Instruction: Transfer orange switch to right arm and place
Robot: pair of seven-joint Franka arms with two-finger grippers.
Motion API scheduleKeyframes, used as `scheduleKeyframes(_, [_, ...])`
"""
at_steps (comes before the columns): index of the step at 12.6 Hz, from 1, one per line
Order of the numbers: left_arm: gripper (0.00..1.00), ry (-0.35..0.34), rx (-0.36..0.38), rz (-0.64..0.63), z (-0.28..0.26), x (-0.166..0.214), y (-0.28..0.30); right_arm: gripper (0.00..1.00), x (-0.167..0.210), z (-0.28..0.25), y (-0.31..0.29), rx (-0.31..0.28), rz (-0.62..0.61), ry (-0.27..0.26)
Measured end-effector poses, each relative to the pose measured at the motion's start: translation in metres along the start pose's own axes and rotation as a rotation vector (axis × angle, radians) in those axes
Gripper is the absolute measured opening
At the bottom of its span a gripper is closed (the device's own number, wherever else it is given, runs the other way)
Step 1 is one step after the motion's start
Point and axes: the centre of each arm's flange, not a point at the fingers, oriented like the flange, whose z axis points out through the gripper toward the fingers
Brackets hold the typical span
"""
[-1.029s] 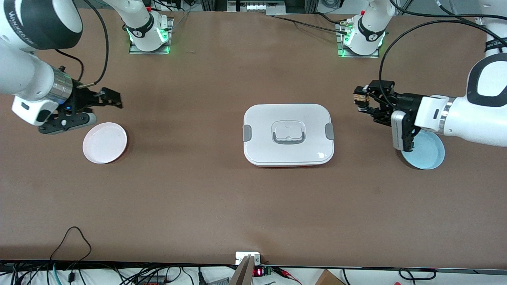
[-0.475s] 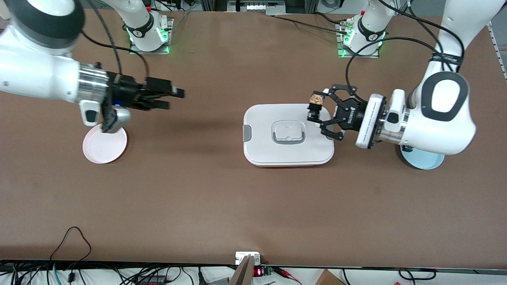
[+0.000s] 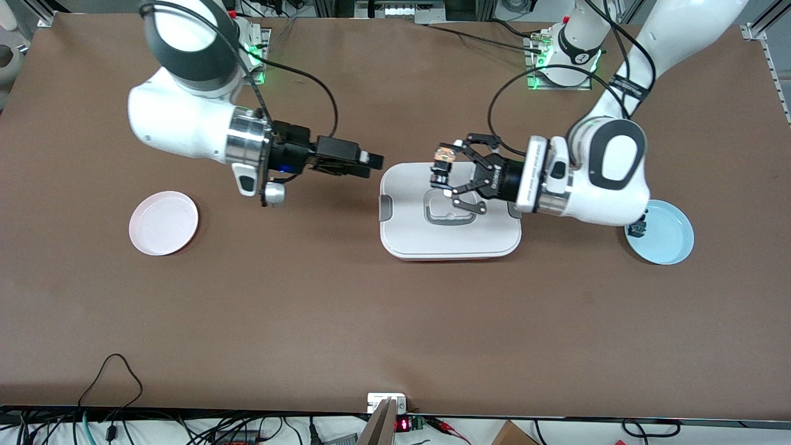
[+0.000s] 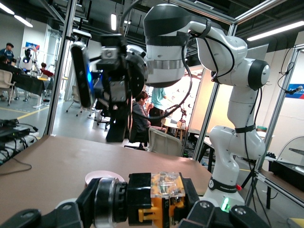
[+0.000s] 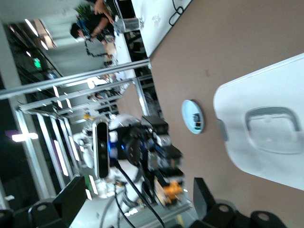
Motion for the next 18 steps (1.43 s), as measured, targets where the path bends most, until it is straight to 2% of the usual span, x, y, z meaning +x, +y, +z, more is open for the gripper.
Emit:
scheduleKeyframes(2, [0.72, 0.024, 0.024, 0.020, 0.015, 0.008, 0.003, 1.00, -0.004, 0.024, 0.017, 0.047, -0.013, 0.011])
scheduleKeyframes(5, [0.72, 0.045, 0.048, 0.025, 0.014, 0.012, 0.001, 1.00, 0.009, 0.031, 0.038, 0.049, -0.042, 0.023])
scheduleKeyframes(9, [0.72, 0.062, 0.093, 0.042, 0.023, 0.015, 0.001, 1.00, 0.001, 0.035, 0.033, 0.055, -0.056, 0.010])
scheduleKeyframes(12, [0.72, 0.059, 0.155, 0.055, 0.019, 0.013, -0.005, 0.94, -0.010, 0.041, 0.028, 0.056, -0.066, -0.006])
scheduleKeyframes(13, [0.72, 0.070, 0.166, 0.065, 0.019, 0.014, -0.005, 0.84, -0.011, 0.042, 0.028, 0.056, -0.067, -0.008])
scheduleKeyframes(14, [0.72, 0.076, 0.171, 0.068, 0.019, 0.014, -0.006, 0.84, -0.012, 0.043, 0.027, 0.055, -0.068, -0.010])
scheduleKeyframes(15, [0.72, 0.078, 0.173, 0.069, 0.019, 0.014, -0.006, 0.75, -0.013, 0.044, 0.028, 0.055, -0.069, -0.012])
scheduleKeyframes(16, [0.72, 0.078, 0.172, 0.071, 0.020, 0.014, -0.005, 0.61, -0.013, 0.044, 0.028, 0.055, -0.071, -0.012])
scheduleKeyframes(17, [0.72, 0.077, 0.170, 0.072, 0.021, 0.014, -0.005, 0.53, -0.013, 0.044, 0.028, 0.055, -0.074, -0.012])
scheduleKeyframes(18, [0.72, 0.077, 0.168, 0.072, 0.022, 0.014, -0.005, 0.50, -0.013, 0.044, 0.028, 0.055, -0.077, -0.012])
